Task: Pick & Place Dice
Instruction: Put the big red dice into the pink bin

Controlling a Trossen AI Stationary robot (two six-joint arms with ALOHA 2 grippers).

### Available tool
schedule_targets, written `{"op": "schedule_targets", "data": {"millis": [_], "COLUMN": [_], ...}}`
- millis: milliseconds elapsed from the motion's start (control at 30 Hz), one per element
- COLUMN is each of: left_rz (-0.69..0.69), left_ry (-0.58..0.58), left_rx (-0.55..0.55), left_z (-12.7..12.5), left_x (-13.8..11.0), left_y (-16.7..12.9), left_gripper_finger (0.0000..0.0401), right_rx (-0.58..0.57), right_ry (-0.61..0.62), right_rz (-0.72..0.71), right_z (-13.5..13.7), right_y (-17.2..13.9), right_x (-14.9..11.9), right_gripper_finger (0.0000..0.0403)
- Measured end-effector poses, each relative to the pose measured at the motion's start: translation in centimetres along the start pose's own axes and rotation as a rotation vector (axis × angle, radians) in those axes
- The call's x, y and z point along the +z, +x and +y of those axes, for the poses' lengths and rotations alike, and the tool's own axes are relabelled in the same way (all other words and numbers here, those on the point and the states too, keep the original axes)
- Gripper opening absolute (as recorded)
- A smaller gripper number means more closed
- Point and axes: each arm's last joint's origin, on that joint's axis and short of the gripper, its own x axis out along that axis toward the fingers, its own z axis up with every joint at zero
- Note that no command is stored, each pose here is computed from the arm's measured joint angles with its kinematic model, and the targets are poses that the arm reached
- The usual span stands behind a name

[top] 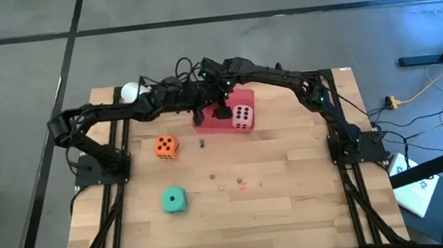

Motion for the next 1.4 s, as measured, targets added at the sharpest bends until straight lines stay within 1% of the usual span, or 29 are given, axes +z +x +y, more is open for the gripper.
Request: {"op": "schedule_targets", "data": {"millis": [133,300,467,567,733,833,933,1000,1067,1233,1400], "left_rz": [-0.049,-0.049,-0.028,-0.044,-0.13,-0.178,-0.202,-0.19,-0.17,-0.147,-0.139], "left_ry": [0.019,0.027,0.033,0.046,0.075,0.114,0.123,0.125,0.133,0.122,0.116], "left_rx": [-0.001,0.0,0.003,0.002,-0.012,-0.021,-0.019,-0.005,0.032,0.096,0.119], "left_z": [-0.3,-0.7,-1.2,-1.5,-2.1,-2.6,-2.9,-2.9,-2.9,-2.7,-2.7], "left_x": [1.1,1.8,2.1,2.6,3.9,4.5,4.8,4.7,4.5,4.3,4.2], "left_y": [-1.4,-3.0,-4.9,-6.3,-8.6,-10.2,-11.4,-11.9,-12.2,-12.3,-12.3], "left_gripper_finger": [0.0024,0.0022,0.0026,0.0029,0.0031,0.0031,0.0031,0.0031,0.0031,0.0032,0.0032], "right_rx": [-0.002,-0.006,-0.073,-0.103,-0.071,-0.032,-0.031,-0.028,-0.028,-0.041,-0.041], "right_ry": [0.002,-0.008,-0.018,0.012,0.049,0.055,0.053,0.053,0.052,0.038,0.054], "right_rz": [-0.017,-0.027,-0.022,0.003,0.048,0.046,0.038,0.036,0.036,0.009,0.007], "right_z": [-0.1,0.2,0.2,0.1,0.3,0.5,0.4,0.4,0.5,0.5,0.5], "right_y": [-0.3,-0.3,-0.4,-0.5,-0.5,-0.5,-0.5,-0.4,-0.4,-0.3,-0.2], "right_x": [0.1,0.4,0.8,0.7,0.2,0.0,0.1,0.1,0.1,0.5,0.5], "right_gripper_finger": [0.04,0.04,0.04,0.04,0.04,0.04,0.04,0.04,0.04,0.04,0.04]}}
